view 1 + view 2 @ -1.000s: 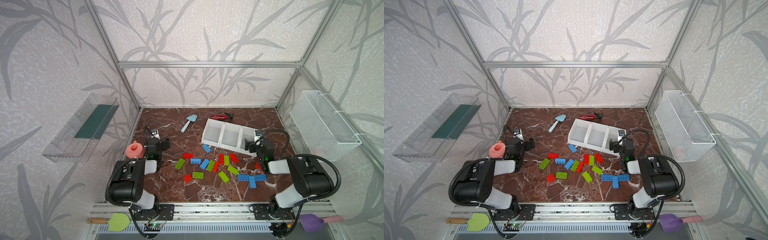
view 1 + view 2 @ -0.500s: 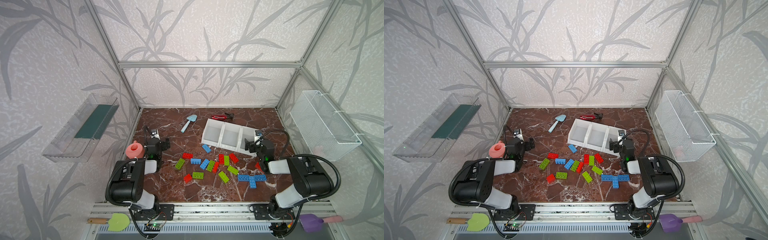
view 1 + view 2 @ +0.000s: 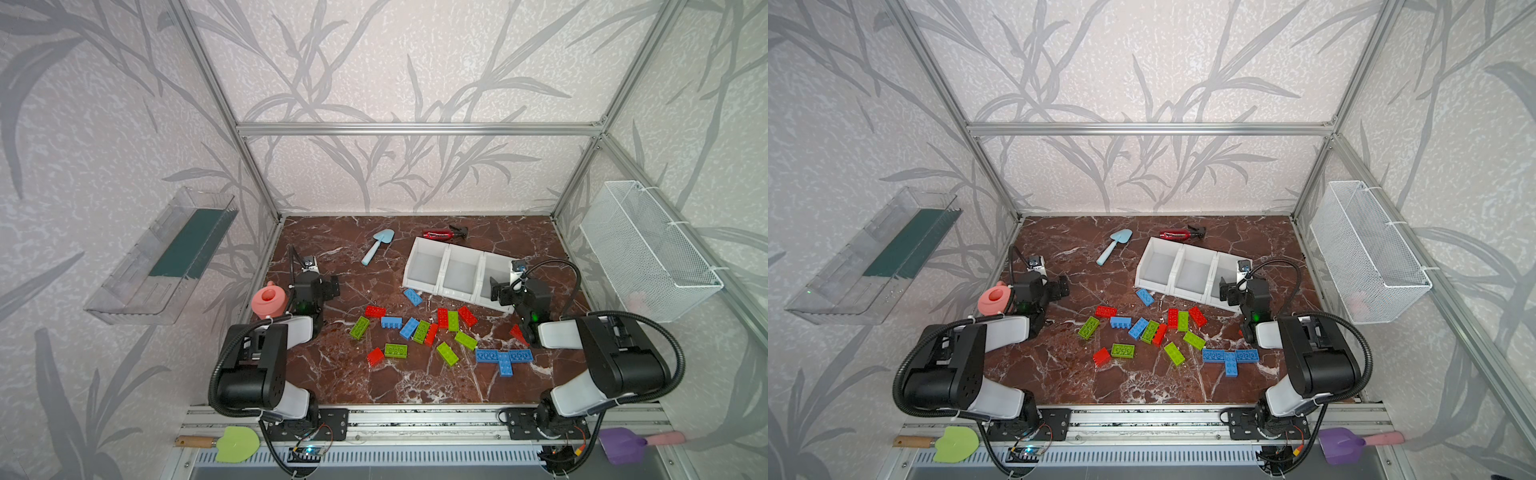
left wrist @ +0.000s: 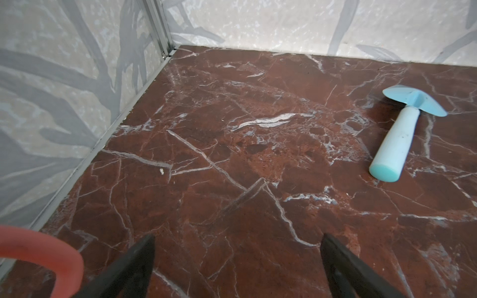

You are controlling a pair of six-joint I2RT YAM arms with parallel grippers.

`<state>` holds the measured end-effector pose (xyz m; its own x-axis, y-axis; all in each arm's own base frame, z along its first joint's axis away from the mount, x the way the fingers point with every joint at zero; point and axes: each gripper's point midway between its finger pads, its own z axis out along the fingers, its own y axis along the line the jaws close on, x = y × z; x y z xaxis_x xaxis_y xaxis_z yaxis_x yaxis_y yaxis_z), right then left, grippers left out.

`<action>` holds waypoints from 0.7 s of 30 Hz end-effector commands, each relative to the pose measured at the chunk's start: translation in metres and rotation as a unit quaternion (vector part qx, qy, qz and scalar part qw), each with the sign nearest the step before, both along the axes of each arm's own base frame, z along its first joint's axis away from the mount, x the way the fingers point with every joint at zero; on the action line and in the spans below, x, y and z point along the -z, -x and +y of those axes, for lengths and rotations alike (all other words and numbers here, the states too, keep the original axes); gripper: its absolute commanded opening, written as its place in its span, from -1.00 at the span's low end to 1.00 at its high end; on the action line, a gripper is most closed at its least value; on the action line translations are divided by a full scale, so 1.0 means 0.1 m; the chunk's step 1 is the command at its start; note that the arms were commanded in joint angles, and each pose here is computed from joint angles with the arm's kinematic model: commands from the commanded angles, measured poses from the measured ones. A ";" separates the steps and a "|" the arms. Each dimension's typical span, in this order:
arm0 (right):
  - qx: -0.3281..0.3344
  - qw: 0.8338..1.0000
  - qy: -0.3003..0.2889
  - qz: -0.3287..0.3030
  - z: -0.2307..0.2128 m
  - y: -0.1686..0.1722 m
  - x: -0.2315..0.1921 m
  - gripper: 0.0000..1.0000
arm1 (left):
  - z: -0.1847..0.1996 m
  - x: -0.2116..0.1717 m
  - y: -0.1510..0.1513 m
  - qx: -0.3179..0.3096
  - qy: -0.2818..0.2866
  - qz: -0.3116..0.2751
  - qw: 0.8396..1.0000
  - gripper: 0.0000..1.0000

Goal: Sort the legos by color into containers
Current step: 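Reach the right gripper over the brick pile while the left arm rises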

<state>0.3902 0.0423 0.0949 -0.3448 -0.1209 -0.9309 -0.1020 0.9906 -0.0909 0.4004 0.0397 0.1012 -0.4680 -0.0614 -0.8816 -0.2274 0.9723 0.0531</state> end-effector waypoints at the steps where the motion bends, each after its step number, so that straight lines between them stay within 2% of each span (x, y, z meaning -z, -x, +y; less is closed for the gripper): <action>1: 0.050 0.998 0.027 0.002 -0.08 0.03 -0.39 0.98 | 0.03 -0.30 0.08 -0.024 -0.031 0.051 0.998 0.98; 6: 0.050 0.998 0.002 0.028 0.04 0.24 -0.90 0.99 | -0.04 -0.88 0.29 -0.083 -0.017 0.037 0.996 0.98; 10: 0.000 0.999 -0.016 0.037 0.38 0.51 -1.20 0.99 | -0.12 -1.21 0.56 -0.128 0.013 0.067 0.989 0.98; 14: -0.091 0.994 0.015 0.062 0.90 0.82 -1.37 1.00 | -0.36 -1.44 0.85 -0.094 0.062 0.080 0.990 0.98; 17: -0.190 0.978 0.041 0.073 1.37 1.09 -1.43 1.00 | -0.49 -1.54 1.09 -0.056 0.109 0.066 0.990 0.99; 21: -0.270 0.955 0.034 0.115 1.77 1.25 -1.34 0.93 | -0.61 -1.47 1.40 -0.011 0.174 0.024 0.984 0.93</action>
